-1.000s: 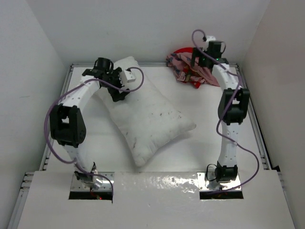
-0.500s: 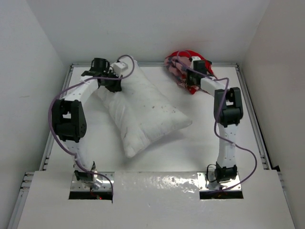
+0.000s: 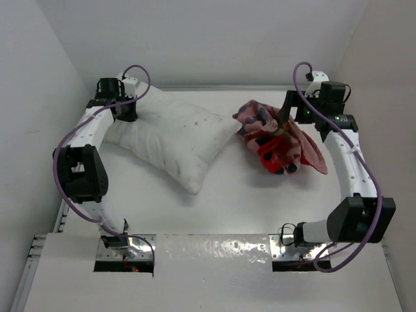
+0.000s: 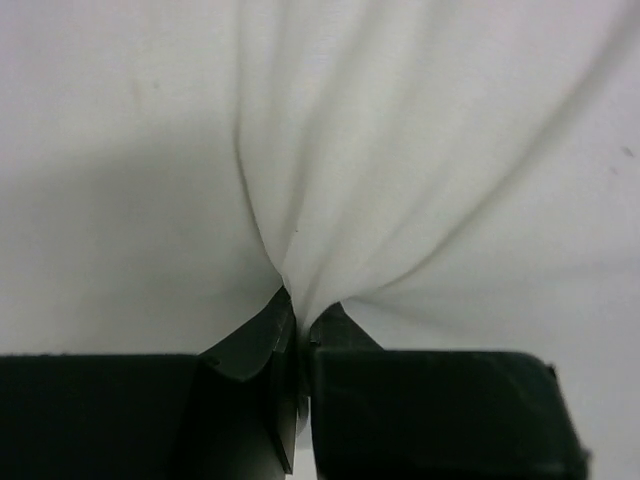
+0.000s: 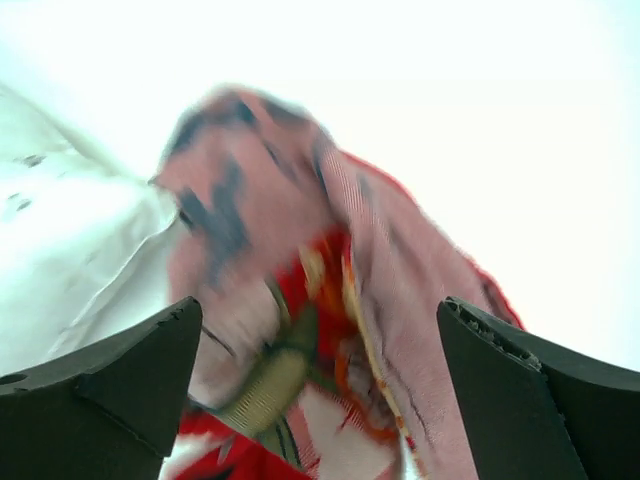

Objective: Put the pillow into the pillowcase

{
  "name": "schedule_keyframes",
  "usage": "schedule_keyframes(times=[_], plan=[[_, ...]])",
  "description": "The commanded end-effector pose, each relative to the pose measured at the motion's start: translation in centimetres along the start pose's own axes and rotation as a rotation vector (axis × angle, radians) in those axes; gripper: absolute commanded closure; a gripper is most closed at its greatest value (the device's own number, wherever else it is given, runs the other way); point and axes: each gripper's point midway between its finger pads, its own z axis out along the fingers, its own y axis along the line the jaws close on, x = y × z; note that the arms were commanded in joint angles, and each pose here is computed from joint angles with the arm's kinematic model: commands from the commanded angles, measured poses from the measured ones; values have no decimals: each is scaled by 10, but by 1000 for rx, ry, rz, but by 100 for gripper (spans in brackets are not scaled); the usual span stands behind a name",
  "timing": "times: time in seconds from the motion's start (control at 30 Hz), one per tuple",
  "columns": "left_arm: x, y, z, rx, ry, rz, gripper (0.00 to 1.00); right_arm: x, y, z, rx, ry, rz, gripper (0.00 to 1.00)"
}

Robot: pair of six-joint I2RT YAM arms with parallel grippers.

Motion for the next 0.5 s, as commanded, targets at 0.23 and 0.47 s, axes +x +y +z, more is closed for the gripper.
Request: schedule_keyframes(times=[0.23,0.47], plan=[[-23,-24,-45,-40,-52,59,91,4,4,-14,-5,20,11,79],[-44,-3,-74,-154,-89,113,60,102,54,29,-170,358,-167,1]])
